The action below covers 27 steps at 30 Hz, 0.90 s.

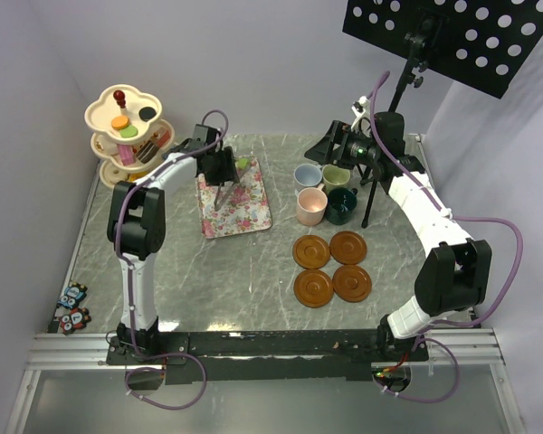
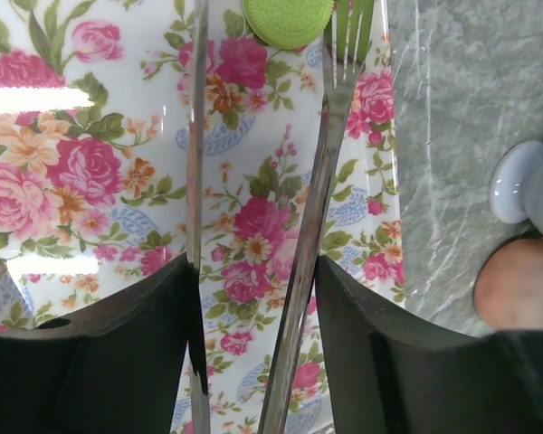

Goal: Serve the afternoon tea
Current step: Pick up the desert from the tray.

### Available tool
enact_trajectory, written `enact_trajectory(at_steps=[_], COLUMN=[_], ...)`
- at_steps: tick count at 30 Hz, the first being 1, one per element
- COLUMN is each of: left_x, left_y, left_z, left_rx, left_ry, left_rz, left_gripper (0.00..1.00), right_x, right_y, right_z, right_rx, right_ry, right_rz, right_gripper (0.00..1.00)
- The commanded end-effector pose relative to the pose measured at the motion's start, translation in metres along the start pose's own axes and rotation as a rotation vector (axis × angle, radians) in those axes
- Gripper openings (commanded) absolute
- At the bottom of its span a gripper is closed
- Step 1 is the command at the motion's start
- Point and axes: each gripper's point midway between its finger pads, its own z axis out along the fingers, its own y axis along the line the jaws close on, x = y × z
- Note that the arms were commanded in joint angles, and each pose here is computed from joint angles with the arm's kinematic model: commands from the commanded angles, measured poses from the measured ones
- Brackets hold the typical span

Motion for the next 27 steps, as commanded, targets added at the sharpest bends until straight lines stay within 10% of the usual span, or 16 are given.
enact_trajectory(at_steps=[1,27], left_x=[0.001,0.035], left_y=[0.009,0.052], left_z=[0.008,0.027], left_rx=[-0.041,-0.466], left_ry=[-0.013,-0.029], left_rz=[0.088,0.412], left_gripper=[0.61,0.88], right_x=[-0.018,-0.012], right_y=[0.014,0.012], right_z=[-0.01,-0.009], right_rx=[-0.031,-0.034], right_ry=[-0.053,-0.045], right_rz=[-0.045,-0.024], right_gripper=[0.83,0.83])
